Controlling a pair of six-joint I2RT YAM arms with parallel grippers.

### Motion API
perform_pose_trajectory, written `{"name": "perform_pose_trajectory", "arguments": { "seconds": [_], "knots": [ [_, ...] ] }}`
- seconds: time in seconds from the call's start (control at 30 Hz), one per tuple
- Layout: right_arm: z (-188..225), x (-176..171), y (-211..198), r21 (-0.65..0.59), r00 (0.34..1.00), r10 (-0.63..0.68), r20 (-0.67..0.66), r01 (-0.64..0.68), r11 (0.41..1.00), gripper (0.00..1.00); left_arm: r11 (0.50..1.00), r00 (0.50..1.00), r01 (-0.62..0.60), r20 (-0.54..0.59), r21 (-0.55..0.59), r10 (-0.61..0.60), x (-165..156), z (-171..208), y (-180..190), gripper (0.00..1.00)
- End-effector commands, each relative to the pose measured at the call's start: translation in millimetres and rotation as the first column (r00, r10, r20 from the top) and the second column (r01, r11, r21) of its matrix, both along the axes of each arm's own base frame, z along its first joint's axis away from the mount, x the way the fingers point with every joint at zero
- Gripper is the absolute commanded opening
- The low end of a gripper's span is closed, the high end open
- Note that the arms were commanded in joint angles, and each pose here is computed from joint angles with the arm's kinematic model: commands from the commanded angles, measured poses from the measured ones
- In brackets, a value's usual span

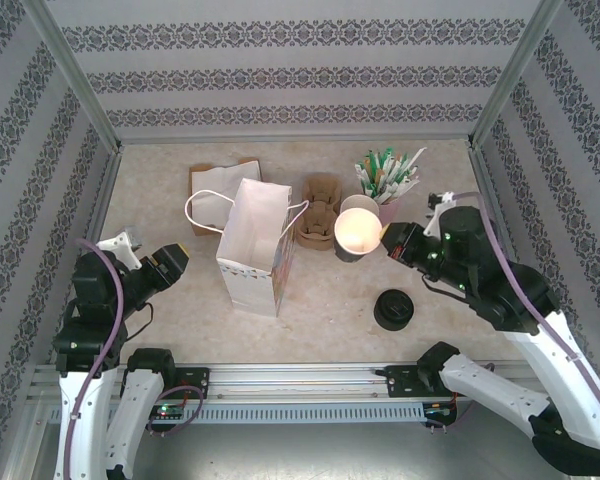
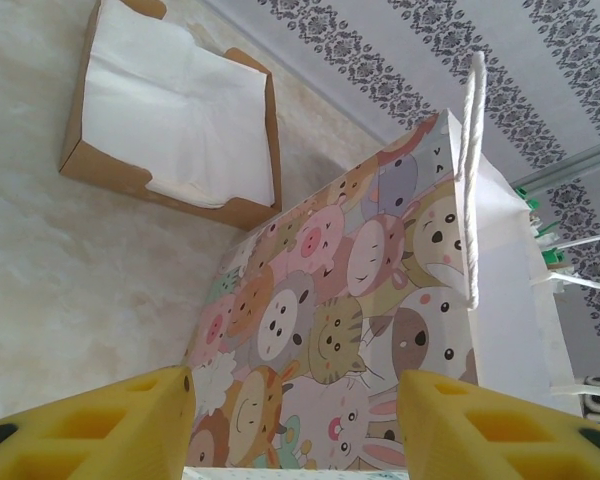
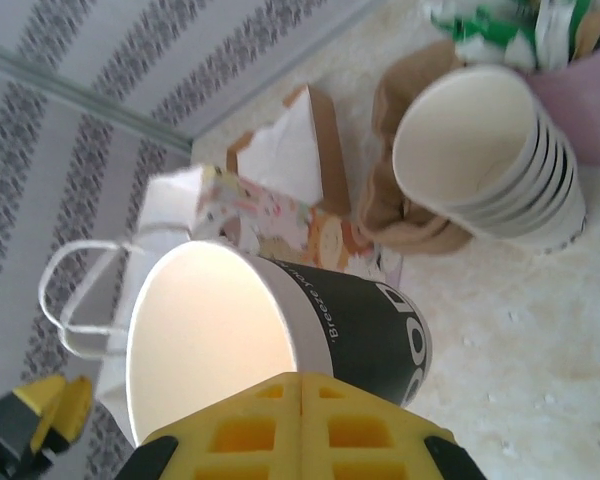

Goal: Pack the takeout coffee

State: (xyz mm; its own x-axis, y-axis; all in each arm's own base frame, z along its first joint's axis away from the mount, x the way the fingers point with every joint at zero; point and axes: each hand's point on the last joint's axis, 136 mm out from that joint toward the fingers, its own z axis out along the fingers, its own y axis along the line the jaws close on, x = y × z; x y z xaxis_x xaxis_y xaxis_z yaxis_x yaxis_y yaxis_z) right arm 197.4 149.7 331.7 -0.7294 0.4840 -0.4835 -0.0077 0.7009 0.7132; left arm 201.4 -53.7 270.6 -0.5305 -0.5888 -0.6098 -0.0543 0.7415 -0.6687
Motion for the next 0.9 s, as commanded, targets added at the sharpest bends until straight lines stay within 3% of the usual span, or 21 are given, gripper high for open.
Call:
{"name": "perform_pose_trajectory", "arguments": {
  "seconds": [0.0, 0.17, 0.5, 0.87],
  "knots": [
    [-36.9, -7.9, 18.5, -0.008, 0.995, 0.030, -0.097, -0.031, 1.000, 0.00, 0.999, 0.999, -0.034, -0.020, -0.004, 0.034, -1.1, -7.2, 5.1, 0.57],
    [-75.6, -14.0, 28.1, -0.107, 0.986, 0.054, -0.159, -0.072, 0.992, 0.00, 0.999, 0.999, -0.035, -0.039, -0.013, 0.034, -0.8, -15.6, 4.6, 0.57],
    [-159.5, -3.0, 58.9, -0.093, 0.963, 0.086, -0.254, -0.113, 0.989, 0.00, 0.999, 0.997, -0.035, -0.068, -0.021, 0.033, -0.8, -29.3, 4.0, 0.57],
    [-198.9, 8.2, 46.6, -0.135, 0.967, 0.048, -0.250, -0.084, 0.987, 0.00, 0.999, 0.997, -0.026, -0.080, -0.037, 0.023, 2.7, -41.0, 1.5, 0.57]
  ]
}}
